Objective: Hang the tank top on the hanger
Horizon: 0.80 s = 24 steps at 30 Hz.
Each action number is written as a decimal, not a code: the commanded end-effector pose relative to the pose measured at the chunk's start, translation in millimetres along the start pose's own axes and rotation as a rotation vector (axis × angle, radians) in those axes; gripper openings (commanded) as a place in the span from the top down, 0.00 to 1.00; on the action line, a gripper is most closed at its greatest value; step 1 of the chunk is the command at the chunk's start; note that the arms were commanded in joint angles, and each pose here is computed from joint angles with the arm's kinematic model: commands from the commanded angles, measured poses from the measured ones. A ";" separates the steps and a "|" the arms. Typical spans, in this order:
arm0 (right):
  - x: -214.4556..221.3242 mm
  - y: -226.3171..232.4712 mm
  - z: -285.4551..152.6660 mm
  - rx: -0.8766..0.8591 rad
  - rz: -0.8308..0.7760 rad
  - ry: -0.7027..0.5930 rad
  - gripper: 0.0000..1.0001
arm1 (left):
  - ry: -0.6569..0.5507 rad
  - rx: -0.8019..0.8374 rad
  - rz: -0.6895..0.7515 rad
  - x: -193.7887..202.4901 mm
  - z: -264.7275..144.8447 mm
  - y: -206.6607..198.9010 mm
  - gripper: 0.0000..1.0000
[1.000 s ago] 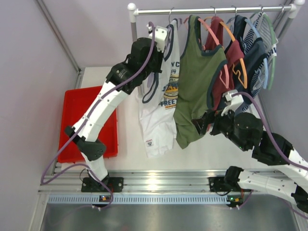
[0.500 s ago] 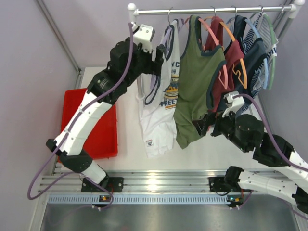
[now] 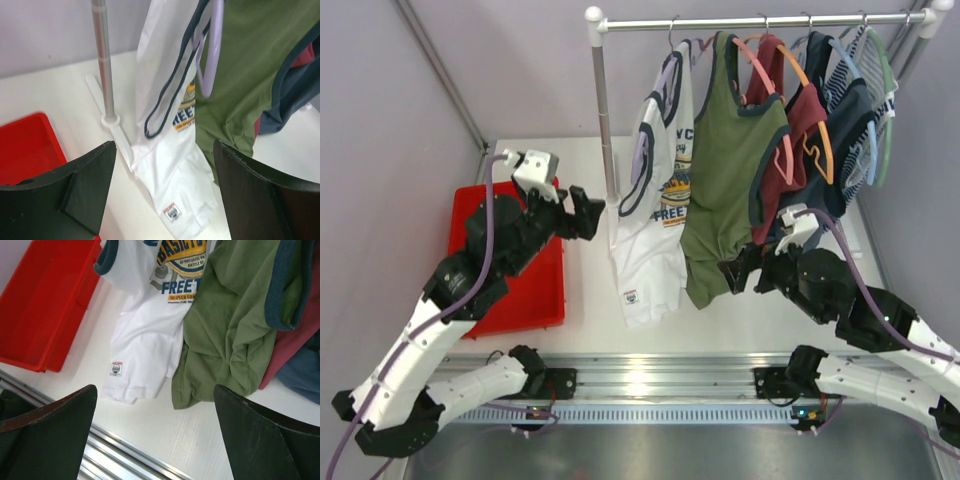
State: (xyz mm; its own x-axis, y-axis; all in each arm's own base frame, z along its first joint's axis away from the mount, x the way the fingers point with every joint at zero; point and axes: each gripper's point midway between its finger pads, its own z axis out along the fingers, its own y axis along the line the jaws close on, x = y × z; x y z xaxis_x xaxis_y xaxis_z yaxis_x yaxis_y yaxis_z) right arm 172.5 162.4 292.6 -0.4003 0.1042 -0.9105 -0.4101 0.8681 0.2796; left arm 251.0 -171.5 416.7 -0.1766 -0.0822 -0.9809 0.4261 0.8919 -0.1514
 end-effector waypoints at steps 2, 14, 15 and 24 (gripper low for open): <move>4.8 1.6 7.6 0.005 0.052 -0.020 0.00 | 0.071 0.001 -0.097 65.9 -8.5 7.1 0.16; 51.5 -13.7 22.7 0.069 0.088 0.052 0.00 | 0.217 0.075 -0.252 178.8 -24.6 2.7 0.21; 53.9 -14.9 23.1 0.071 0.090 0.053 0.00 | 0.222 0.072 -0.248 180.2 -26.4 3.9 0.21; 54.4 -20.1 22.5 0.082 0.102 0.025 0.00 | 0.232 0.079 -0.224 180.8 -29.3 4.2 0.21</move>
